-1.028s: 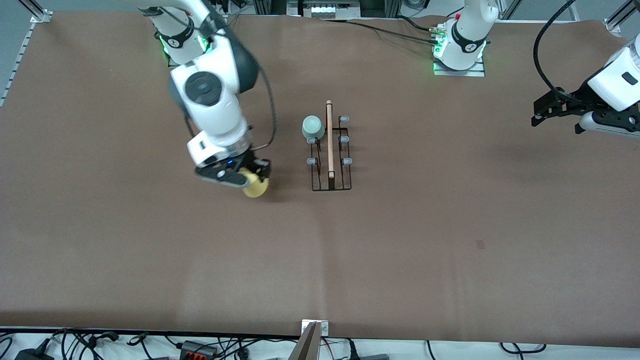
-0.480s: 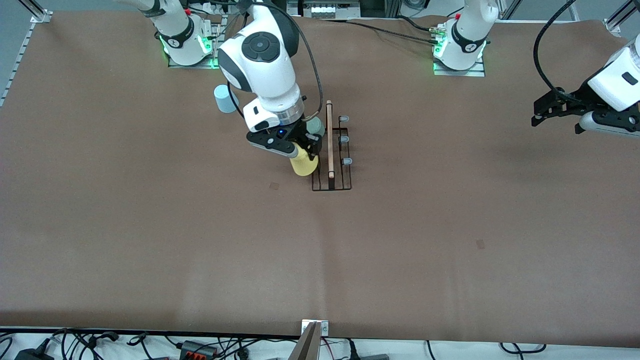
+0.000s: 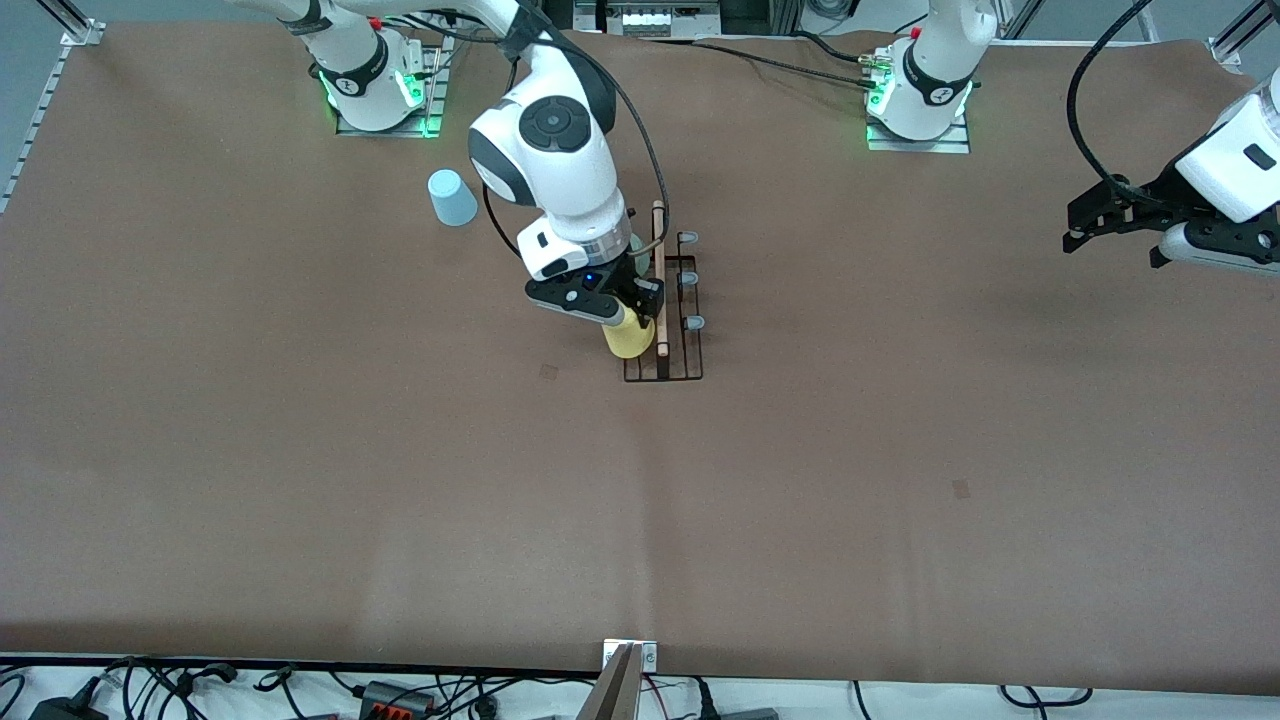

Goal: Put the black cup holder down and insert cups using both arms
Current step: 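Lower the yellow cup onto a rack peg and open the right gripper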

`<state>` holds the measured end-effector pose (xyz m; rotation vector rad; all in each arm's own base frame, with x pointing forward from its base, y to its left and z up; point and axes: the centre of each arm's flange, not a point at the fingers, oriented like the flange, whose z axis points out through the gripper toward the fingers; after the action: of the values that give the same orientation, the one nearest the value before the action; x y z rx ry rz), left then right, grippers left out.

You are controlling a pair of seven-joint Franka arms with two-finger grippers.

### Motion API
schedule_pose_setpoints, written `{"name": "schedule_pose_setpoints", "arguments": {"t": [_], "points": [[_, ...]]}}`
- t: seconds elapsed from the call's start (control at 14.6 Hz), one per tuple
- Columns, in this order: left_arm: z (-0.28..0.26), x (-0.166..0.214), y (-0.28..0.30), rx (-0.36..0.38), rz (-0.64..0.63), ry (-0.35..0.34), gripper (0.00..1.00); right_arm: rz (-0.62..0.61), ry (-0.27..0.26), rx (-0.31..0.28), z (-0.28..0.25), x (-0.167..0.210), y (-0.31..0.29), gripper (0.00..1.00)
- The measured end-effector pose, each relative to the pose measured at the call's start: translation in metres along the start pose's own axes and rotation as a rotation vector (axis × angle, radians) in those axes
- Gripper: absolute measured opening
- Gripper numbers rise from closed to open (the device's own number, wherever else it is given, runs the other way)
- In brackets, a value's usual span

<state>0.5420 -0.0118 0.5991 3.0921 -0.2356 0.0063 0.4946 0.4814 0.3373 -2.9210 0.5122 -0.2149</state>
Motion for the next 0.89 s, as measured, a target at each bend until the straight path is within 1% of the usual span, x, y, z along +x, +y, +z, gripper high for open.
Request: {"name": "schedule_pose_setpoints", "arguments": {"t": [0.14,0.21,0.27,0.34,0.41,0.55,0.62,0.69,0.75,0.89], "points": [[0.000,0.000,0.000,0.000,0.000,0.000,1.00,-0.004,-0.006,-0.010,0.009,-0.002,0.001,0.67],[0.000,0.000,0.000,0.000,0.000,0.000,1.00,-0.005,-0.008,-0.013,0.011,-0.003,0.001,0.72],[0.000,0.000,0.000,0.000,0.000,0.000,1.00,-0.005,-0.009,-0.014,0.012,-0.003,0.001,0.80],[0.000,0.000,0.000,0.000,0.000,0.000,1.00,-0.005,-0.009,-0.013,0.012,-0.003,0.001,0.90],[0.000,0.000,0.000,0.000,0.000,0.000,1.00,-0.005,-0.006,-0.010,0.010,-0.002,0.001,0.99],[0.000,0.000,0.000,0.000,0.000,0.000,1.00,0.003,0.011,0.015,-0.004,0.006,-0.005,1.00],[0.000,0.000,0.000,0.000,0.000,0.000,1.00,0.010,0.029,0.035,-0.020,0.018,-0.006,1.00],[0.000,0.000,0.000,0.000,0.000,0.000,1.00,0.007,0.047,0.041,-0.040,0.034,-0.003,1.00],[0.000,0.000,0.000,0.000,0.000,0.000,1.00,-0.010,0.061,0.027,-0.062,0.052,0.007,1.00],[0.000,0.000,0.000,0.000,0.000,0.000,1.00,-0.063,0.073,-0.041,-0.110,0.093,0.042,1.00]]}}
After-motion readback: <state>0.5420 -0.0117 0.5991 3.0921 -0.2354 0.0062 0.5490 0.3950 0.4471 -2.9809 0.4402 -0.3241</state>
